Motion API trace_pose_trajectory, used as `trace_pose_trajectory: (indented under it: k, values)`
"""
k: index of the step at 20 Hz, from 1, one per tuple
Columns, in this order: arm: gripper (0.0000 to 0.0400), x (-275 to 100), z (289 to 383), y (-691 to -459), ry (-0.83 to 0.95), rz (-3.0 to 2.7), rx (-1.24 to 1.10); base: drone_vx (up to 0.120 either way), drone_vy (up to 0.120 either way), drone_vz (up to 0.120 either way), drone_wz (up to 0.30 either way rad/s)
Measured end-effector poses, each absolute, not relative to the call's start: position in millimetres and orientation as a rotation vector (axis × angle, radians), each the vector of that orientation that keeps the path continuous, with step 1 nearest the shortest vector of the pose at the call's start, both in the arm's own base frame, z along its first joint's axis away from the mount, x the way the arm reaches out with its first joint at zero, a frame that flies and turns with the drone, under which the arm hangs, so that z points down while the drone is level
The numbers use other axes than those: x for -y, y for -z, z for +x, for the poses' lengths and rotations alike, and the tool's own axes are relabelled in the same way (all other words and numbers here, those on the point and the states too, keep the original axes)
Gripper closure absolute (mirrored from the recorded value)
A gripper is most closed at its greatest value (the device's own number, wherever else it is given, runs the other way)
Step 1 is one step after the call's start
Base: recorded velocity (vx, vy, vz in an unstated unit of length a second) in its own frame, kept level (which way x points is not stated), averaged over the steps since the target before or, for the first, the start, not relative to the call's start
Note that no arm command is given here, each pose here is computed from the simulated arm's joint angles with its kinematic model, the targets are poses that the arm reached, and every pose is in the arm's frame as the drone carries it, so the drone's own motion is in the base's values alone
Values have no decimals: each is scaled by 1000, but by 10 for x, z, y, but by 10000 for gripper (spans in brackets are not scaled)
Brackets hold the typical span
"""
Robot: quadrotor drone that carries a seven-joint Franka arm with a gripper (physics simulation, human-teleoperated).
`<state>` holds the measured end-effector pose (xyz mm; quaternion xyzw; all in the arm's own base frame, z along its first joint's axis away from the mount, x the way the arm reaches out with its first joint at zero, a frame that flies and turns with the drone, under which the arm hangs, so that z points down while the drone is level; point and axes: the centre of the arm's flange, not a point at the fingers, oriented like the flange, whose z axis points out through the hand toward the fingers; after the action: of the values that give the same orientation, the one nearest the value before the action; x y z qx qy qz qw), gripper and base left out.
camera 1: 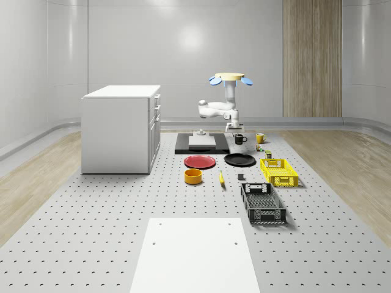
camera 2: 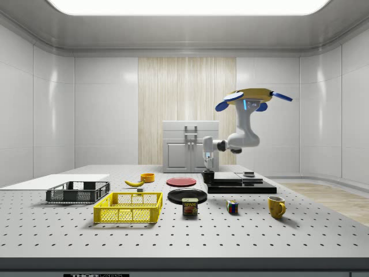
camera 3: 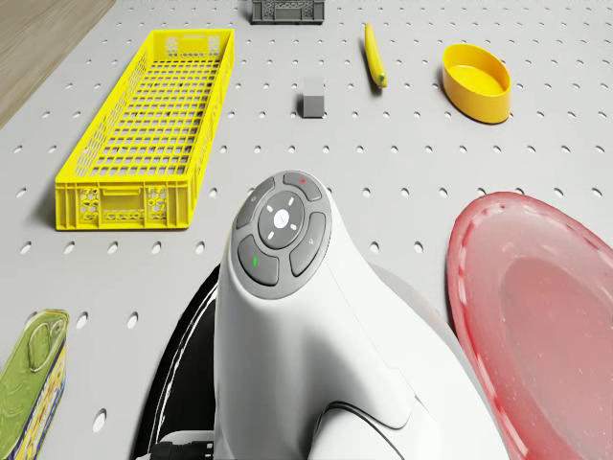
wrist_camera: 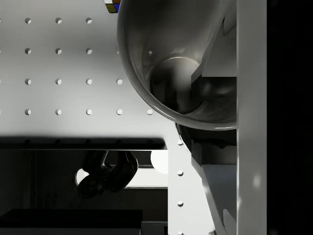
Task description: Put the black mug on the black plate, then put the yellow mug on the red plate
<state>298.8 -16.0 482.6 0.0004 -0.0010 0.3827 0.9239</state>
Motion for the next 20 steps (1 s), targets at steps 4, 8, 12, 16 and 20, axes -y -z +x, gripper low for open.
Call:
trace_pose_trajectory:
  k: [4, 8, 12, 16, 20]
  values:
    - [290, 160, 2988, -4826, -785, 1, 2, 120, 0, 0, 0]
    - [290, 160, 2988, -4826, -785, 1, 2, 120, 0, -80, 0]
    - [290, 160, 2988, -4826, -785, 1, 2, 120, 0, -30, 0]
    - [290, 160, 2988, -4826, -785, 1, 2, 120, -60, 0, 0]
    - [290, 160, 2988, -4826, -785, 1, 2, 120, 0, 0, 0]
